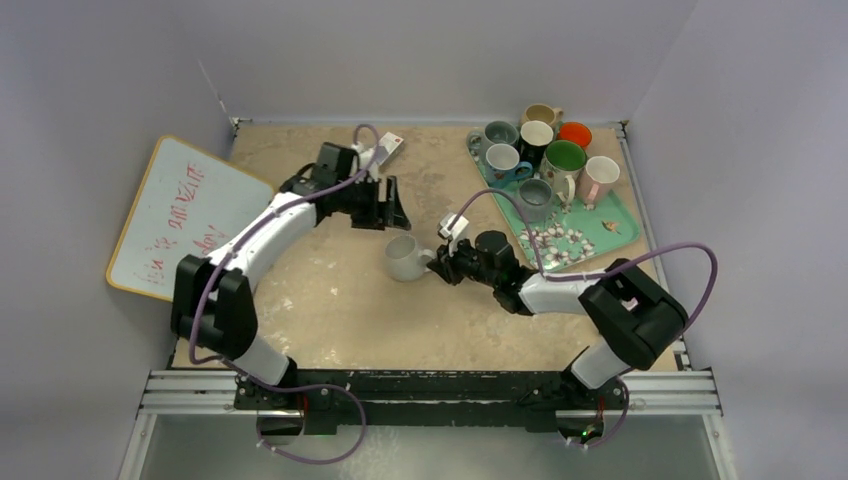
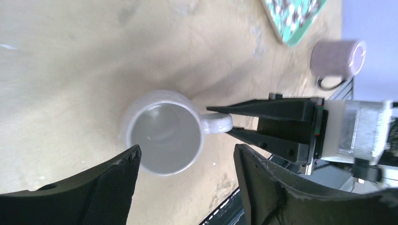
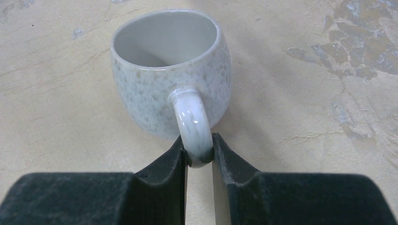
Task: Turn the mug right side up
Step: Turn over the cup at the center of the board, then pick up the cup at the center of the board, then place the cup on the tray, then turn over the cup at the corner of the board.
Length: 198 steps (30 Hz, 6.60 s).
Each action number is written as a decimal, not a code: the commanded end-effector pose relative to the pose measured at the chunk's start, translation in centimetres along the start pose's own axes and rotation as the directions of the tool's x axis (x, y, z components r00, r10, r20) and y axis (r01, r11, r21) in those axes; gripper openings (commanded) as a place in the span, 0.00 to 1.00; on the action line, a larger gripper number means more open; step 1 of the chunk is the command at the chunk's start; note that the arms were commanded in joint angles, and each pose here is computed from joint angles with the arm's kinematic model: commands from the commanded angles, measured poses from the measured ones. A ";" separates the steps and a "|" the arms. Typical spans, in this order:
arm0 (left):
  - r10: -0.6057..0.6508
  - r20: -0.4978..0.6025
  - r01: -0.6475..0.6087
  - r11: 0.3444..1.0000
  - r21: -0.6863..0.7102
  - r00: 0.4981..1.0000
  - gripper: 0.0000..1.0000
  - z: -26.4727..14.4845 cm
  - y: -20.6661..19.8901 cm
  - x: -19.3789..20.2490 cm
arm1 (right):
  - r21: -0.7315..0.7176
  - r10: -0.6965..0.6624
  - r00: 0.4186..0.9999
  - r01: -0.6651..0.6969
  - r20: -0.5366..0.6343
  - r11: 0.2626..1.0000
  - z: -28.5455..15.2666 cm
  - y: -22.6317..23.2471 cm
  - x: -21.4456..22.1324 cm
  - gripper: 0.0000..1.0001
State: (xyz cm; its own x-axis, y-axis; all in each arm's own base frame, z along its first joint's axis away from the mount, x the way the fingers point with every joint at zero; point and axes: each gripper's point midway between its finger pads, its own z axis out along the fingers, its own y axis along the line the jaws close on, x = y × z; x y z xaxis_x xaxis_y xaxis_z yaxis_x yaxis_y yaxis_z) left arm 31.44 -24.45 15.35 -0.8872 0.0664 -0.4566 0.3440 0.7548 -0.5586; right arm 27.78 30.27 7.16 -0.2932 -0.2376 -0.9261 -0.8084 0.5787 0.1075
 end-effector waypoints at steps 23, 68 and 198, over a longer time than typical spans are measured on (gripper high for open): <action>0.061 0.105 -0.050 0.994 -0.098 0.993 0.79 -7.8 3.4 2.4 | -0.096 -0.179 0.927 0.155 -0.331 0.983 0.1 0.4 2.0 0.44; 0.111 0.105 -0.100 0.989 -0.109 0.988 0.80 -8.9 3.6 4.1 | 0.935 0.389 0.900 -0.292 0.199 0.199 -24.6 -21.9 -3.0 0.00; 0.157 0.157 -0.150 0.987 -0.053 0.975 0.81 -10.1 1.8 4.1 | 0.758 0.640 0.406 -0.372 0.652 -0.536 -34.3 -13.8 11.7 0.74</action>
State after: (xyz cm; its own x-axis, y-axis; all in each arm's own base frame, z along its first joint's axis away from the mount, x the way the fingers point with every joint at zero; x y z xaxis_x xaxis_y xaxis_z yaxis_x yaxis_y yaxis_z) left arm 25.02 -16.09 18.33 -0.8005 0.0812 -0.5938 0.4162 0.7881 -0.4535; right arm 18.06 -7.37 7.81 -0.3154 0.7705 -0.5540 0.9224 0.3862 0.0120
